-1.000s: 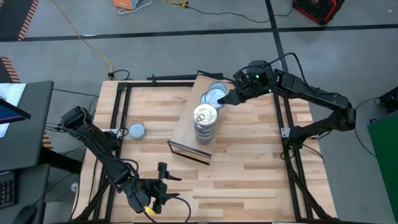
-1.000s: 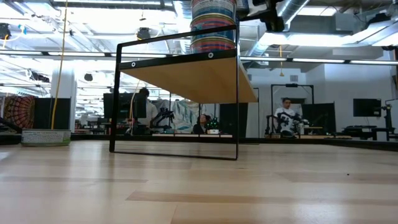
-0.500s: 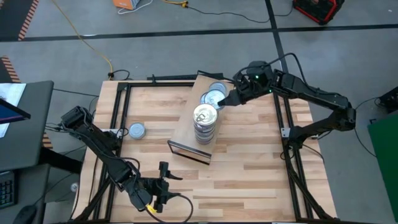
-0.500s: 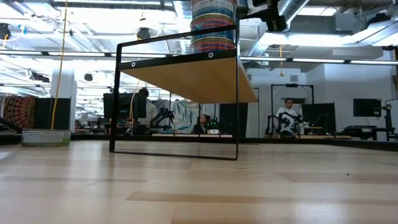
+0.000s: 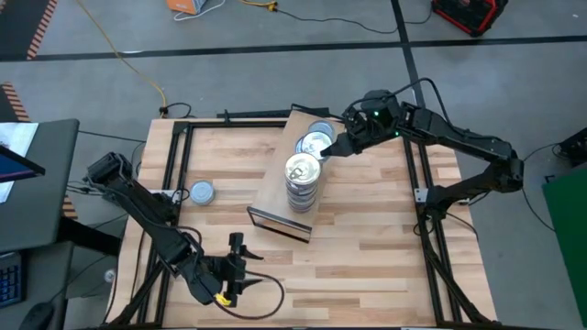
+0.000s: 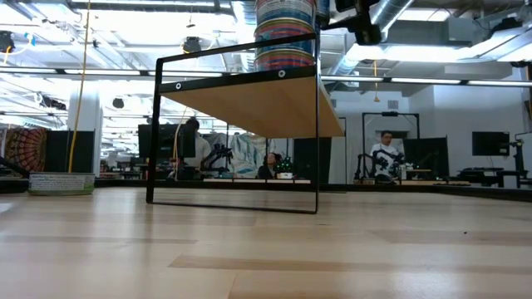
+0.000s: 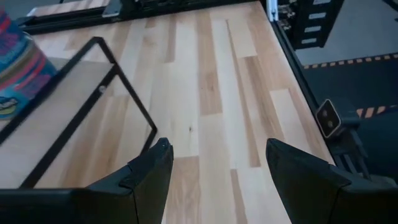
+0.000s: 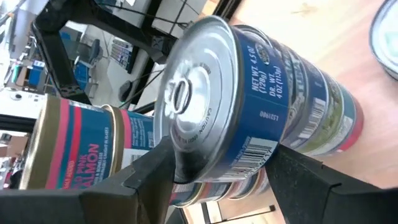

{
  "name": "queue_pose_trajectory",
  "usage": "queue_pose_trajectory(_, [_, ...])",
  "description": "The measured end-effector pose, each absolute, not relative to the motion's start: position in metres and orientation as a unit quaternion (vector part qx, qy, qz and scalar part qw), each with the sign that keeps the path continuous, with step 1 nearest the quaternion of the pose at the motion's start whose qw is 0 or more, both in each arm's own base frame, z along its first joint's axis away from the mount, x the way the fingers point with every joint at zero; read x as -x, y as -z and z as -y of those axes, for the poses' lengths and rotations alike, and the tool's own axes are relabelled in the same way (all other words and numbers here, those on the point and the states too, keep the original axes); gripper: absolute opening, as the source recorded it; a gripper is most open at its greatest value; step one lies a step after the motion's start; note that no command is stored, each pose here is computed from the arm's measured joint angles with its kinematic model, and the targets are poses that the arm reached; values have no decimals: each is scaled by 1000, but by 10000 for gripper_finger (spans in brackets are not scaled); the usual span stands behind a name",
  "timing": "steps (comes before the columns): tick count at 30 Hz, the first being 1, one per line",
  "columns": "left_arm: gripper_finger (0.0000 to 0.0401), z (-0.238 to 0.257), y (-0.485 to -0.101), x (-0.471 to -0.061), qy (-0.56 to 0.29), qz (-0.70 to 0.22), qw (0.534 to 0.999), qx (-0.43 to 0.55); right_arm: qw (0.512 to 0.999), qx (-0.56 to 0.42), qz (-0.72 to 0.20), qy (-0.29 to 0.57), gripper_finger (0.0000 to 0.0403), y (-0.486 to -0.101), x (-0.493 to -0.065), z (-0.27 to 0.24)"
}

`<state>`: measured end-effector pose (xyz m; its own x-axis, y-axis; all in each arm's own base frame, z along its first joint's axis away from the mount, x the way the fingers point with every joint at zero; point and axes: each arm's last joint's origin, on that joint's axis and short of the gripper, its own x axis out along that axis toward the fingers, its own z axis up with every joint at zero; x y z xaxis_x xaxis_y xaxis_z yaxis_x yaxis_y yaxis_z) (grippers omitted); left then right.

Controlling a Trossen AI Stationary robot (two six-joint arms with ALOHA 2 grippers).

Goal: Stack canned seafood by type on shelf
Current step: Stack the blue tuna can on top of the blue tuna can on the shelf

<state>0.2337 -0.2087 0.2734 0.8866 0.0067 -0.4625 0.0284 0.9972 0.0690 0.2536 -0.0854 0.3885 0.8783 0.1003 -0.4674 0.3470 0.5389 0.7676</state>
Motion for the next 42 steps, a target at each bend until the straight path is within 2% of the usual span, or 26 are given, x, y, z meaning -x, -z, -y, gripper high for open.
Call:
queue_pose_trajectory(7, [249, 206, -280, -231, 6, -232, 972, -28, 848, -476, -228, 46, 265, -391, -256, 85])
queue_pose_trajectory(17, [249, 206, -279, -230, 12, -238, 971, -22, 841, -480, -235, 83, 265, -388, -251, 88])
queue_pose_trajectory(33, [249, 206, -279, -230, 17, -240, 971, -20, 847, -477, -219, 87, 265, -391, -250, 94])
queue_pose_trajectory(36, [249, 206, -279, -230, 16, -240, 970, -13, 847, -459, -251, 94, 265, -387, -243, 91])
queue_pose_trajectory(39, [249, 207, -277, -229, 29, -257, 966, 12, 847, -388, -329, 154, 265, -380, -218, 77])
queue_pose_trajectory(42, [249, 212, -274, -223, 41, -268, 962, 29, 811, -323, -435, 222, 265, -361, -192, 46])
